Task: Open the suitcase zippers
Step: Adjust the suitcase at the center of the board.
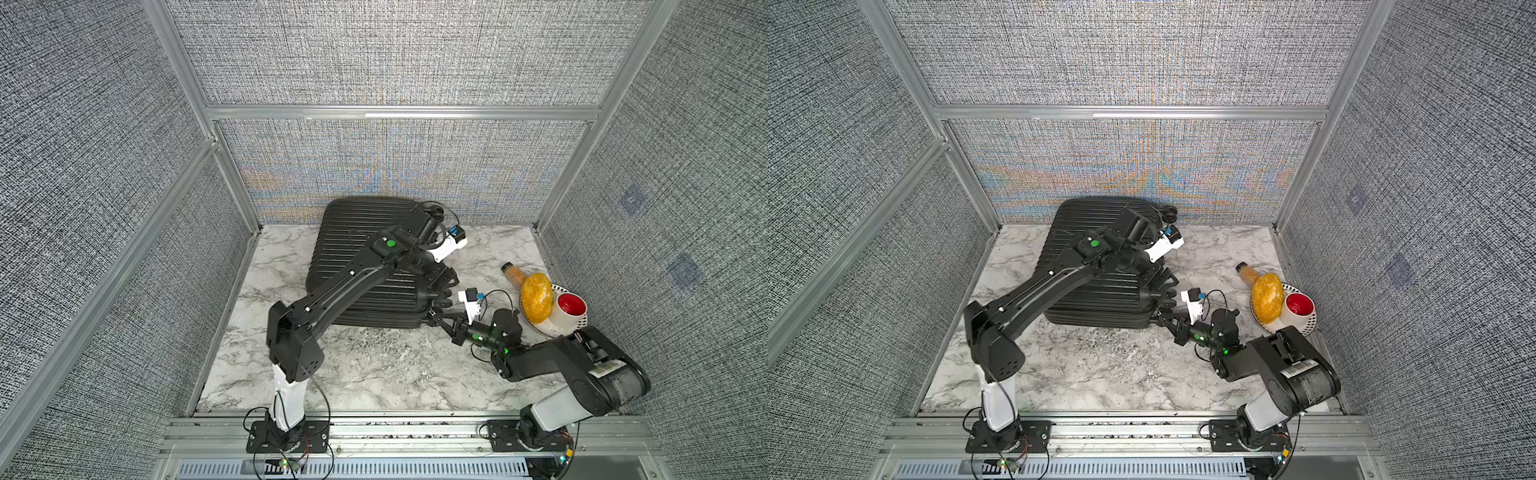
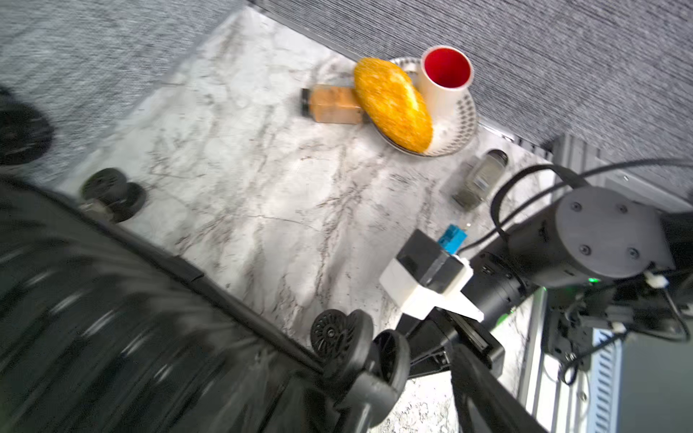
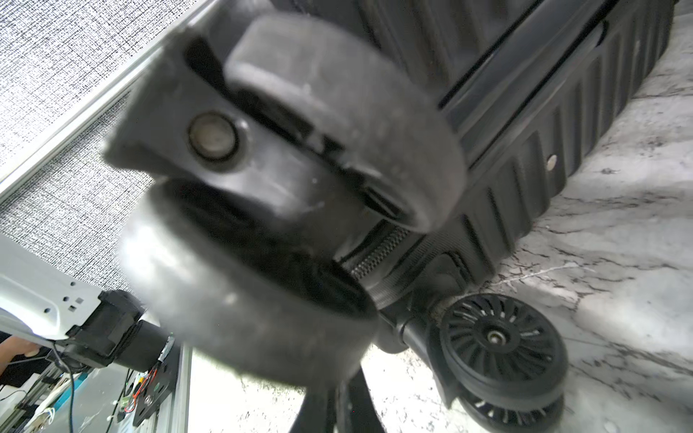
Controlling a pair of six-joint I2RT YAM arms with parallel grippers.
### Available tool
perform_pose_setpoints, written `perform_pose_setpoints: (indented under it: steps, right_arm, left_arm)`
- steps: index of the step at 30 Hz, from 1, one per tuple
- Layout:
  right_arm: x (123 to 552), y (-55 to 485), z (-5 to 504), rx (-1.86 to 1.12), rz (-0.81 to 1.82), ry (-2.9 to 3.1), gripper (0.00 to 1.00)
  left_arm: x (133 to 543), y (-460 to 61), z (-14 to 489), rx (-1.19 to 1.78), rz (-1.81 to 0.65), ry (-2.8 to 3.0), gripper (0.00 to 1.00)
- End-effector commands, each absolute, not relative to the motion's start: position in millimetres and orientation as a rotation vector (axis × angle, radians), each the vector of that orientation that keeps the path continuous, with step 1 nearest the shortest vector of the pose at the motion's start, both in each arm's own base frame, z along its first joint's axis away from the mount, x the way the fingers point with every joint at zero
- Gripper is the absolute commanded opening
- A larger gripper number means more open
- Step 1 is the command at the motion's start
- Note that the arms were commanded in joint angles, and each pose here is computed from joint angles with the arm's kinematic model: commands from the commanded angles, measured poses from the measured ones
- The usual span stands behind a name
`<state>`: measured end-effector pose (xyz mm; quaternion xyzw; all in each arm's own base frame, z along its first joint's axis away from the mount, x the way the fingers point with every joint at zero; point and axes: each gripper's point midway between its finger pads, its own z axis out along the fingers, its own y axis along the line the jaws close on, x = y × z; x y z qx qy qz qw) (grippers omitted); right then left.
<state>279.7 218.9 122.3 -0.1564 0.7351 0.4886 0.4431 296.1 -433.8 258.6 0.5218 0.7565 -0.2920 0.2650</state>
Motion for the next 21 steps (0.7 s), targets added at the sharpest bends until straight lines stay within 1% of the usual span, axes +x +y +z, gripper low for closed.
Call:
perform_pose_setpoints:
  steps: [1,3,9,17,21]
  right_arm:
    - [278.8,217.5,119.5,-0.392,1.192,1.833,0.00]
    - [278.7,217.5,119.9,-0.393,1.193,1.833,0.00]
    - [278.3,217.2,119.4,-0.391,1.191,1.835,0.00]
    - [281.6,213.9,118.5,-0.375,1.161,1.844,0.00]
    - [283.9,211.7,118.7,-0.374,1.141,1.849,0.00]
  left_arm:
    - [258.0,-434.3,236.0,1.669,-0.931,2.029,0.72]
    - [255.7,-434.4,225.6,1.712,-0.910,2.032,0.72]
    - [266.5,-423.5,206.4,1.773,-0.751,2.044,0.72]
    - [275.3,-403.2,179.1,1.814,-0.567,2.128,0.76]
    - [273.2,-397.9,173.3,1.835,-0.547,2.149,0.77]
